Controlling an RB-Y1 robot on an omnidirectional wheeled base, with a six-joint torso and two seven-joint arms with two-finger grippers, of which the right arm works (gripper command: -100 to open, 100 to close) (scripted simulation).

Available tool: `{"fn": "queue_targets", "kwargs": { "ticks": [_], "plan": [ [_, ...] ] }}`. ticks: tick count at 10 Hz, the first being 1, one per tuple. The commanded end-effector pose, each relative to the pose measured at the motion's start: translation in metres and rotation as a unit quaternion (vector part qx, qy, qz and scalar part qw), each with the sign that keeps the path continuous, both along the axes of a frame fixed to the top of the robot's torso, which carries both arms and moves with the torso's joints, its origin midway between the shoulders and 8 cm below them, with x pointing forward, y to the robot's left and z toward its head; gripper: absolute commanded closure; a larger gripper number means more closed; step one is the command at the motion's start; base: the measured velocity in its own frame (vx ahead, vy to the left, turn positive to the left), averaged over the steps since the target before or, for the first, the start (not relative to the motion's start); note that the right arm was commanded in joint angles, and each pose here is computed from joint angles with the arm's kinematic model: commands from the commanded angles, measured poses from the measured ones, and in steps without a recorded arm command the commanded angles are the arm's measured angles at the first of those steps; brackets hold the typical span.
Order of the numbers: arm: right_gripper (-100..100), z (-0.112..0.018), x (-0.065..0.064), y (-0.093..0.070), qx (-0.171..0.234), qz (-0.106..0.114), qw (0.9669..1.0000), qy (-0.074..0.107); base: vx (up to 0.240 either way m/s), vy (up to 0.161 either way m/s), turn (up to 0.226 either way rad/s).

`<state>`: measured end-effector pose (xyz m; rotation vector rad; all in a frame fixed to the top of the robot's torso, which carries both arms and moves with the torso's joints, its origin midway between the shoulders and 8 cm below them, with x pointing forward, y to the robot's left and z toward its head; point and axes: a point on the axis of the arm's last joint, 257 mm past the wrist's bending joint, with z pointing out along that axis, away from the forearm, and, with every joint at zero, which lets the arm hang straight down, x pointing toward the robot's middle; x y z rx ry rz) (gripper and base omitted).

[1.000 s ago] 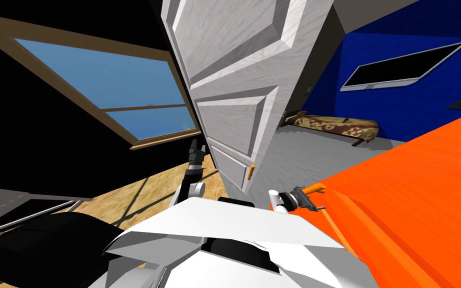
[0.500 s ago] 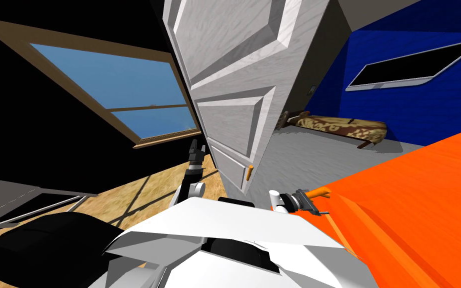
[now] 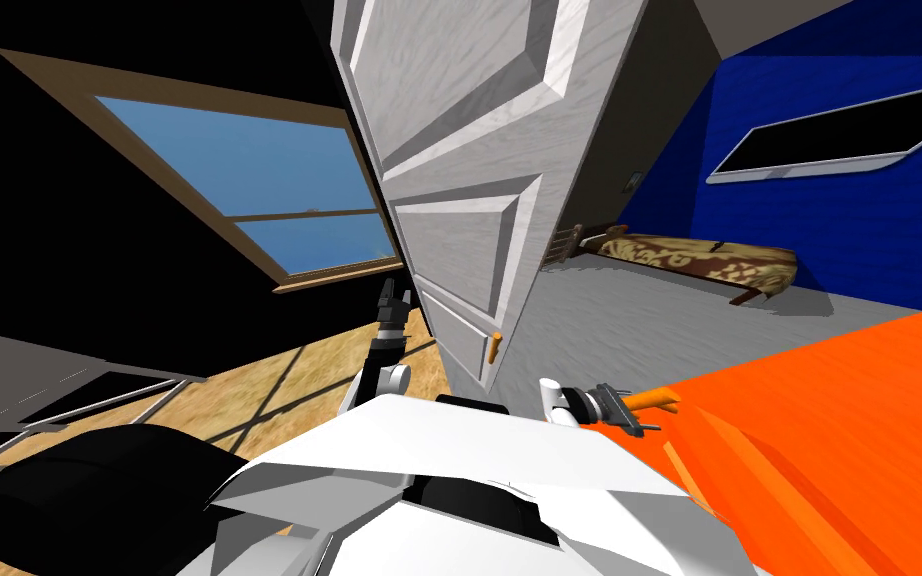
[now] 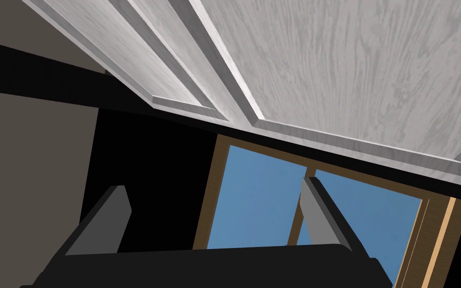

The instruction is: Push the door open

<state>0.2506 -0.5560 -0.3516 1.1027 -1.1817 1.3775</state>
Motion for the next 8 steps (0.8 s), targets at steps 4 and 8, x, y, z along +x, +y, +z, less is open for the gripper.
{"fn": "queue_targets", "kwargs": {
  "ticks": [4, 8],
  "plan": [
    [100, 0.003, -0.022, -0.005, -0.007, -0.03, 0.9995, -0.001, 0.007, -0.026, 0.022],
    [100, 0.001, -0.029, -0.005, -0.005, -0.044, 0.999, -0.001, 0.005, -0.029, 0.022]
  ]
}}
